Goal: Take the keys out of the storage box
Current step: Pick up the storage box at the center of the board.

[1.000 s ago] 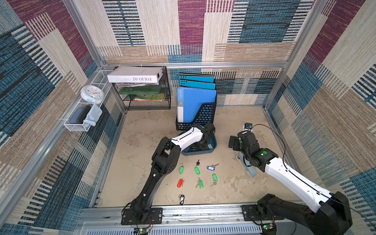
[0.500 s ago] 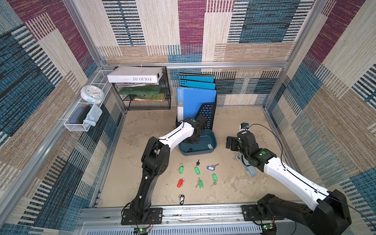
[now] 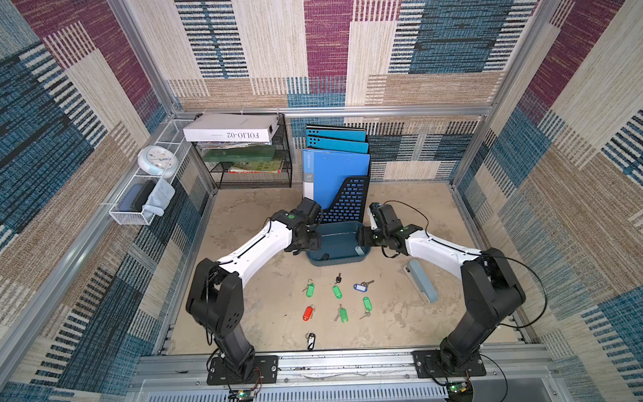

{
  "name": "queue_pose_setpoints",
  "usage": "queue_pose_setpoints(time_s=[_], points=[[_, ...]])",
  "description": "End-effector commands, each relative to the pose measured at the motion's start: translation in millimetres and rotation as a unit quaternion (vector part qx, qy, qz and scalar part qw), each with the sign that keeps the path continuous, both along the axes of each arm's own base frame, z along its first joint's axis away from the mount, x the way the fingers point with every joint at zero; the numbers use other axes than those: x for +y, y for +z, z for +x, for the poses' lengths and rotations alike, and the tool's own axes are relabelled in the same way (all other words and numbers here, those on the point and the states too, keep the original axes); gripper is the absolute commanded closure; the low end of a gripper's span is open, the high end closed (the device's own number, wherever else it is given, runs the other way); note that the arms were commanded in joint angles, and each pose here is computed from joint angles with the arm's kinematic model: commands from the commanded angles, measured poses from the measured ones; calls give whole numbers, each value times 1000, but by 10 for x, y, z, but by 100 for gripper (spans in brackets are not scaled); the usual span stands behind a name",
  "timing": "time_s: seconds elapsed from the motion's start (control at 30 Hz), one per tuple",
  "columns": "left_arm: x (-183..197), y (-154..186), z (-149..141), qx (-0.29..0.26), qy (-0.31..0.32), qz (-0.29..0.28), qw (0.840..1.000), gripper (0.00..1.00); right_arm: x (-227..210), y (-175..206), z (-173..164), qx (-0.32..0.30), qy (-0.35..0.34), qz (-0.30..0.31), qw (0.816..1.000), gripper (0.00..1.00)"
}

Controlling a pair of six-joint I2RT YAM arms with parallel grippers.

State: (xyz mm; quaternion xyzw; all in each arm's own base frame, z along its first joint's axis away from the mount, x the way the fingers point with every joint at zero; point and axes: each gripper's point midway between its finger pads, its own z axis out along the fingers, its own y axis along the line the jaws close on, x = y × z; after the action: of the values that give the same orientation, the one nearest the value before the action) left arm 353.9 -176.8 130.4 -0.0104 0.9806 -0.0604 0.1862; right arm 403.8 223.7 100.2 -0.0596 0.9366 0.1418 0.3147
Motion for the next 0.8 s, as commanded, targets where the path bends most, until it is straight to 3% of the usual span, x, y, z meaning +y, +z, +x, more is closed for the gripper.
queue_pose_setpoints(time_s=[0.0,0.2,0.4,0.6,0.77], points=[[-69,-22,52,-7,-7,-69,998,18,57,-90,78,17,3,-4,1000,33],[3,-222,52,17,8,-125,992,16,137,-355,118,51,9,-9,999,65],[8,-251,135,21,16,-150,988,15,88,-404,115,47,-1,-15,999,88],[27,-190,204,17,23,-177,984,15,44,-234,158,-32,1,1,999,100],[23,-94,205,8,18,-184,983,15,3,-28,171,-87,-2,16,996,100]])
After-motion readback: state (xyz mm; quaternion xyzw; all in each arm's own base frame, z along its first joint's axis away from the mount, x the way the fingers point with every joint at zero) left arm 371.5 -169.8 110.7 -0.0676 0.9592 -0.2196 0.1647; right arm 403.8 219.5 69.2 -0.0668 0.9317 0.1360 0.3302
